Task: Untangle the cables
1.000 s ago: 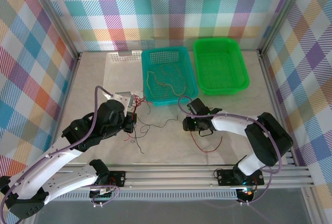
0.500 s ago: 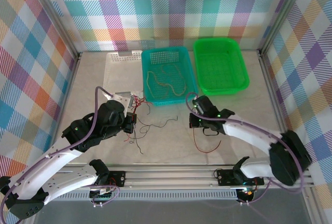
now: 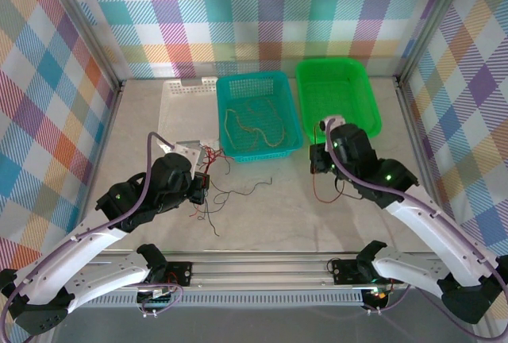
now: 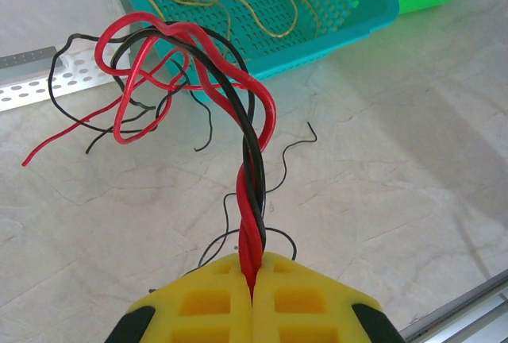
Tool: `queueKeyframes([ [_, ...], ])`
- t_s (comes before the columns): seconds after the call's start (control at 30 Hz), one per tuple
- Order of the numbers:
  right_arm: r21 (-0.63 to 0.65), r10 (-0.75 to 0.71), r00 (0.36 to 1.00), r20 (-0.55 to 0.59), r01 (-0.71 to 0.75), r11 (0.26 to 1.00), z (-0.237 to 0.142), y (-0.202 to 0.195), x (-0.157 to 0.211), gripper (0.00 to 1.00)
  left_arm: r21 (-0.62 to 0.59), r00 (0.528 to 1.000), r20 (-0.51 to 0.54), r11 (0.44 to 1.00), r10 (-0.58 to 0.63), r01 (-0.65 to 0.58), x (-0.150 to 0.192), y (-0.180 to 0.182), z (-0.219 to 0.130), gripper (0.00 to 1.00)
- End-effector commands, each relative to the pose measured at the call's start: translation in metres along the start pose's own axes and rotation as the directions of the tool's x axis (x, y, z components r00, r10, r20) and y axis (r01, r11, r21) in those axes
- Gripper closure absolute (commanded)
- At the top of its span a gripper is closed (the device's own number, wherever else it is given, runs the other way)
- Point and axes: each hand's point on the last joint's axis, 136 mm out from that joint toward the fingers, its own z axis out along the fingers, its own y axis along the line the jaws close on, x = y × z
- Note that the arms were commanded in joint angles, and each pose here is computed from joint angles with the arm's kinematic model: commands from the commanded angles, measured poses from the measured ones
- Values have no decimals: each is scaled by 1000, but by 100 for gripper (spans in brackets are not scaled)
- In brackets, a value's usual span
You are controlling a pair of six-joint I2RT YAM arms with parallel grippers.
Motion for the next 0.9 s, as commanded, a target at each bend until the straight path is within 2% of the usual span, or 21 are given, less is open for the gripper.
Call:
queueKeyframes([
  [0.0, 30, -79, 997, -6, 79, 996, -5, -3, -20, 100, -1, 1000, 20, 1000, 7, -7, -4, 1, 0, 100],
  [0.2, -7, -63, 997, 34, 64, 998, 0, -3, -73, 100, -1, 1000, 18, 1000, 8, -8, -2, 2, 0, 100],
  [0.4, -30, -33, 998, 46, 34, 999, 23, -15, -123, 100, -5, 1000, 9, 1000, 11, -11, -2, 1, 3, 100],
  [0.77, -45, 116, 993, 32, -114, 992, 106, -75, -171, 100, -14, 1000, -12, 1000, 17, -17, 2, 2, 9, 100],
  [0.87, -10, 116, 993, 16, -116, 993, 129, -91, -178, 100, -18, 1000, -19, 1000, 20, -20, 3, 2, 11, 100],
])
